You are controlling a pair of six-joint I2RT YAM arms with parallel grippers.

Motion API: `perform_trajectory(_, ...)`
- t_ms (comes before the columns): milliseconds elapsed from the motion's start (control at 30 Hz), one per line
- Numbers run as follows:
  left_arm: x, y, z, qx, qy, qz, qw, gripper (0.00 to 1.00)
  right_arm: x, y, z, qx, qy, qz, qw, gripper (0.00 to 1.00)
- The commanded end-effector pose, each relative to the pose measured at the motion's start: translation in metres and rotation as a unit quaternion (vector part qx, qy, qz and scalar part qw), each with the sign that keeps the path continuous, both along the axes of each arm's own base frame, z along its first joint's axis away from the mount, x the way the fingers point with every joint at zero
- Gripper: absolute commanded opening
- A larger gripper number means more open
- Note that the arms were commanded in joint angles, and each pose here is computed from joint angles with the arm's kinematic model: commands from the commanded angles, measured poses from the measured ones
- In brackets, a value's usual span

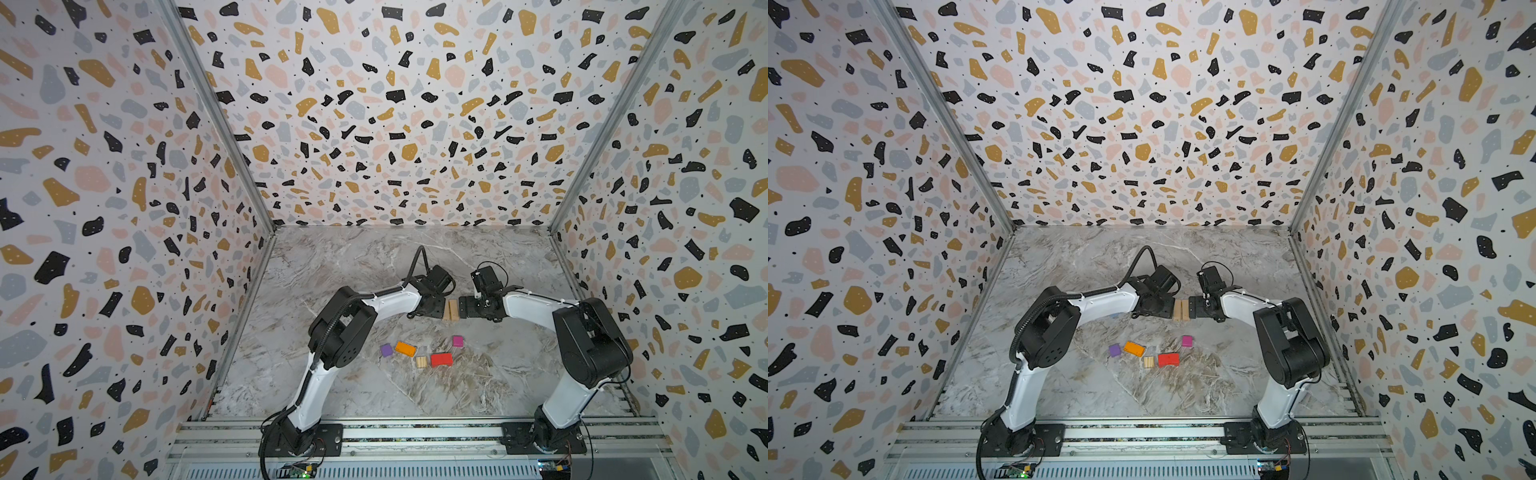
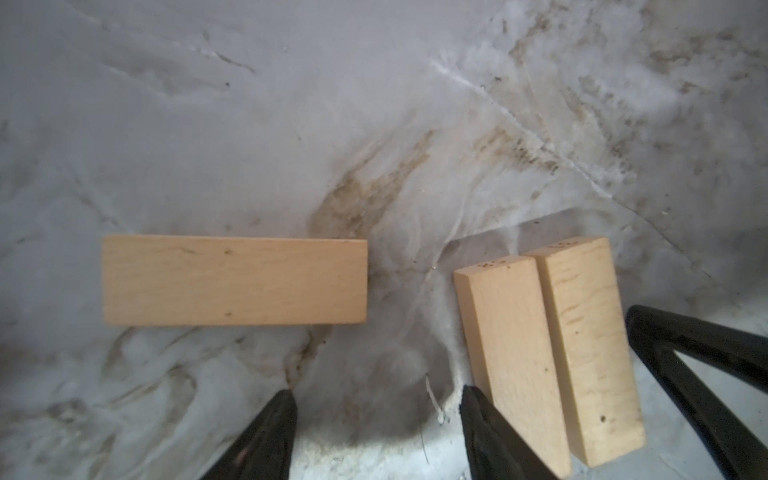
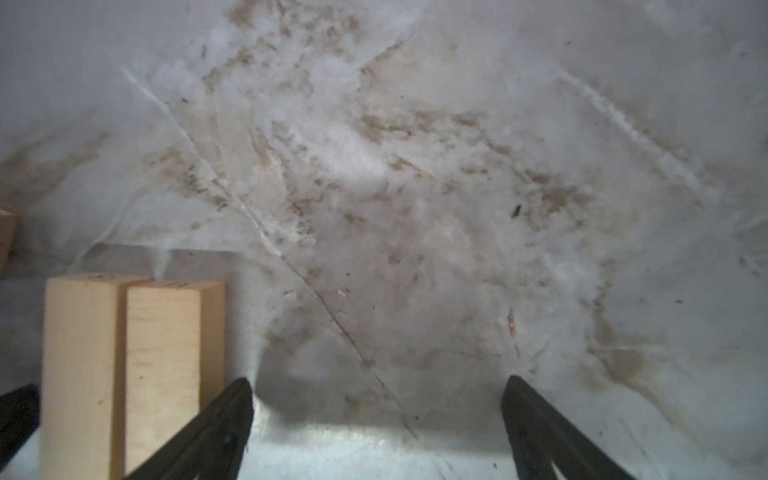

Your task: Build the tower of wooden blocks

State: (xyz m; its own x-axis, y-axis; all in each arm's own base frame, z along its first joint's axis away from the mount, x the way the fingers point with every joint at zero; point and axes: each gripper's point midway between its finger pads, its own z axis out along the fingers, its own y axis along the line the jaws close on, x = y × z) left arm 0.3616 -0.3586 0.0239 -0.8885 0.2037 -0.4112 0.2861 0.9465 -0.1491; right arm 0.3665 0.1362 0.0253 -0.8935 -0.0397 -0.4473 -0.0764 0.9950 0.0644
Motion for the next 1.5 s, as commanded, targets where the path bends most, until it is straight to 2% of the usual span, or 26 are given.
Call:
perform_trajectory(0, -0.007, -0.005, -0.013, 0.003, 0.015, -0.007, 1.000, 0.65, 0.001, 0.007, 0.001, 0.004, 0.003, 0.008, 1.000, 0.95)
perform_trajectory(633, -0.012, -0.015, -0.013, -0.004, 0.017, -0.018, 1.000, 0.64, -0.004, 0.012, -0.003, 0.003, 0.009, 0.012, 1.000, 0.94)
perform_trajectory(1067, -0.010, -0.010, -0.012, 0.014, 0.010, -0.018, 1.000, 0.64, -0.003, 0.009, -0.004, -0.006, 0.009, 0.003, 1.000, 0.94)
perform_trajectory(1233, -0.001, -0.002, 0.006, 0.021, -0.012, -0.010, 1.000, 0.66, 0.000, 0.003, 0.010, -0.007, -0.008, -0.008, 1.000, 0.94)
perform_trajectory(1467, 0.016, 0.023, 0.046, 0.047, -0.054, 0.003, 0.997, 0.68, 0.010, 0.002, 0.057, 0.002, -0.071, -0.002, 0.997, 0.94)
